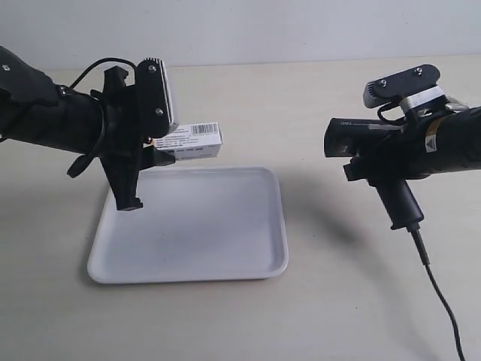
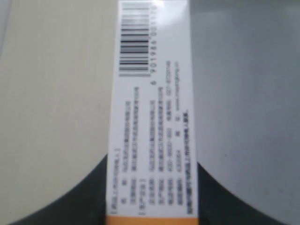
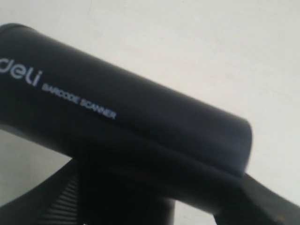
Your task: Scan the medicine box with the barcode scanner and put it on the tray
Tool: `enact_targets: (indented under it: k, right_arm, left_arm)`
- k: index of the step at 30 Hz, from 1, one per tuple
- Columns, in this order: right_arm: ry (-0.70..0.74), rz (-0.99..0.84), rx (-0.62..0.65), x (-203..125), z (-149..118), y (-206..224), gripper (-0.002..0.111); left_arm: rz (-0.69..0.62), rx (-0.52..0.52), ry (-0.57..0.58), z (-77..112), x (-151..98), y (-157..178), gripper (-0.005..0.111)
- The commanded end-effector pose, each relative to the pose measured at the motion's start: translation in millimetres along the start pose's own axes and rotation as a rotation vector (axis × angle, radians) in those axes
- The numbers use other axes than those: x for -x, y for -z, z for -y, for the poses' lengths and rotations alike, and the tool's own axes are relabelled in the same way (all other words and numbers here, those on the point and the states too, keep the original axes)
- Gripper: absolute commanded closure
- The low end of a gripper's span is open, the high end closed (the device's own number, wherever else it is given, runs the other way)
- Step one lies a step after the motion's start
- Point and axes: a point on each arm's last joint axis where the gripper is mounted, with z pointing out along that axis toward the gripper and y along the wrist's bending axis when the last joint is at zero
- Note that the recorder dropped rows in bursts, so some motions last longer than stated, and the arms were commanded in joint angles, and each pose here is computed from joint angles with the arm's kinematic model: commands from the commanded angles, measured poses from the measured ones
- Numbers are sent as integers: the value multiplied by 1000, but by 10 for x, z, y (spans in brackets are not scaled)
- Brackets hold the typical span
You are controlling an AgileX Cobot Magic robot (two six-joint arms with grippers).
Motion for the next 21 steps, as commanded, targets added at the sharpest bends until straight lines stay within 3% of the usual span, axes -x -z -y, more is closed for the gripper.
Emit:
enact_targets:
  k: [1,11,16,19,20,21]
  right_arm:
    - [-111,8,23,-40,-31,-130,108]
    - [-163,-65,21,-166,-38,-280,108]
    - [-133,-86,35,-182,-137,-286,108]
    - [-90,-87,57,-180,-242,-282,108]
    - [-90,-87,57,-180,-242,-282,108]
    - [-93,-91,56,-188,-241,-292,108]
  left_arm:
    - [36,2,28,-28,83,-82,104]
    - [10,-89,71,59,-10,-410,104]
    - [-20,-127,162,150,-106,-592,103]
    - [-40,-150,170,203,-160,-676,93]
    - [-42,-156,171,214,-168,-690,86]
    - [-48,-164,176,233,-186,-718,72]
